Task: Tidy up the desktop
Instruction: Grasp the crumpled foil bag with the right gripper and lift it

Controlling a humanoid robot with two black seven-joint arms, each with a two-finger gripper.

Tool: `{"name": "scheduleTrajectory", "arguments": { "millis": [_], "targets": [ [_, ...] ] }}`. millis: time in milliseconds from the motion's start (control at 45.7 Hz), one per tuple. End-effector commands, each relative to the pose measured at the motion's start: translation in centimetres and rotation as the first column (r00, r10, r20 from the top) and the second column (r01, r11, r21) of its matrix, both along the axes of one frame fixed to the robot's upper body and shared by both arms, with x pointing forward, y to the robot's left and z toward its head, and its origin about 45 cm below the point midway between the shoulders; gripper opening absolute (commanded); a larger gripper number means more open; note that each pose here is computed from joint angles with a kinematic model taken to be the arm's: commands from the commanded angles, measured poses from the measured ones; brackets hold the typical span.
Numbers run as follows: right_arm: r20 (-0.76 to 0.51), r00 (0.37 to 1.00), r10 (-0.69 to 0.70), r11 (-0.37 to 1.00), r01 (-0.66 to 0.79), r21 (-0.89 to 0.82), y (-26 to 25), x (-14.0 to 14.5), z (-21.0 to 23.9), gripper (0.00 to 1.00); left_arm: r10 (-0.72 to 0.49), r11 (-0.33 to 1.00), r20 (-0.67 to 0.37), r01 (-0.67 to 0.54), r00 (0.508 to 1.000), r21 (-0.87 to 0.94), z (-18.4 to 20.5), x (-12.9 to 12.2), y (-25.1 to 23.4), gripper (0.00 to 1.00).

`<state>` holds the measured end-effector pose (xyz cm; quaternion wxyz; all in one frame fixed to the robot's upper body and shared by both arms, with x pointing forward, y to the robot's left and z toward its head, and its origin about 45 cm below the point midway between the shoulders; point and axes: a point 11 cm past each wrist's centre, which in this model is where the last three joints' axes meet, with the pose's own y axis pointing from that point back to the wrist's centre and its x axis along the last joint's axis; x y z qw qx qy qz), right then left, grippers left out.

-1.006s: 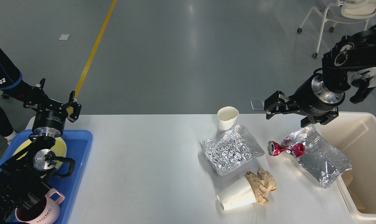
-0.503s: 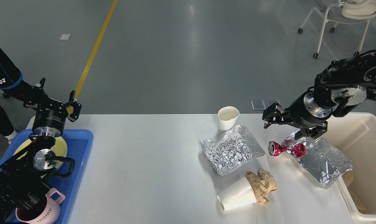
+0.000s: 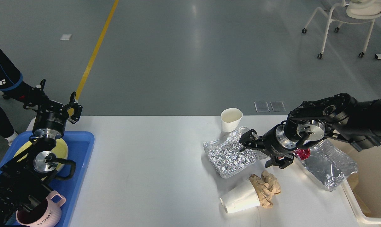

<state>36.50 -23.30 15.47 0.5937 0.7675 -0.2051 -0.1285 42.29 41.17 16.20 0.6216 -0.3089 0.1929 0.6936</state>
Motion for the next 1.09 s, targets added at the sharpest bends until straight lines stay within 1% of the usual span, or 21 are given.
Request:
{"name": "scheduleTrajectory", "arguments": {
  "millis": [0,197,306,372,437,569,722,744,787,809,1072],
  "targets": [
    [0.037,0.999,-0.03,0.999,0.03,-0.01,1.1,0.4,-2.3,1.0,0.0,1.0,0.0,0.0,1.0,0.0,0.0,0.0,0.0,0.97],
    [0.076,0.994,-0.072,0.997,0.075,-0.032,1.8,0.5,-5.2,1.0,-0.001,1.0,0.001,0.001,1.0,-0.001,0.0,0.0,0.0,0.97],
    [0.11,0.986,-0.122,0.99,0.129,-0.063,0.8,0.4,-6.9,0.96,-0.001,1.0,0.001,0.001,1.0,-0.001,0.0,0.0,0.0,0.97],
    [0.123,0.982,-0.14,0.986,0.15,-0.076,0.4,0.1,-7.5,0.88,0.0,1.0,0.0,0.0,1.0,0.0,0.0,0.0,0.0,0.97],
    [0.127,0.981,-0.148,0.984,0.159,-0.082,0.3,0.1,-8.0,0.83,-0.001,1.0,0.001,0.001,1.0,-0.001,0.0,0.0,0.0,0.97],
    [0.133,0.978,-0.163,0.98,0.176,-0.092,-0.1,-0.2,-8.9,0.64,0.0,1.0,0.0,0.0,1.0,0.0,0.0,0.0,0.0,0.97],
    [0.121,0.981,-0.149,0.984,0.159,-0.085,0.9,-0.6,-9.3,0.32,-0.001,1.0,0.001,0.001,1.0,-0.001,0.0,0.0,0.0,0.97],
    [0.122,0.981,-0.148,0.984,0.158,-0.083,1.0,-0.5,-9.2,0.24,-0.001,1.0,0.001,0.001,1.0,-0.001,0.0,0.0,0.0,0.97],
    [0.124,0.981,-0.148,0.984,0.159,-0.083,0.9,-0.4,-9.1,0.03,-0.001,1.0,0.001,0.001,1.0,-0.001,0.0,0.0,0.0,0.97],
    [0.125,0.981,-0.146,0.984,0.157,-0.084,0.9,-0.3,-9.0,0.0,0.001,1.0,-0.001,-0.001,1.0,0.001,0.0,0.0,0.0,0.97],
    [0.146,0.98,-0.136,0.985,0.15,-0.084,1.2,0.5,-8.0,0.0,-0.002,1.0,0.001,0.002,1.0,-0.002,0.0,0.0,-0.1,0.97]
  ]
}}
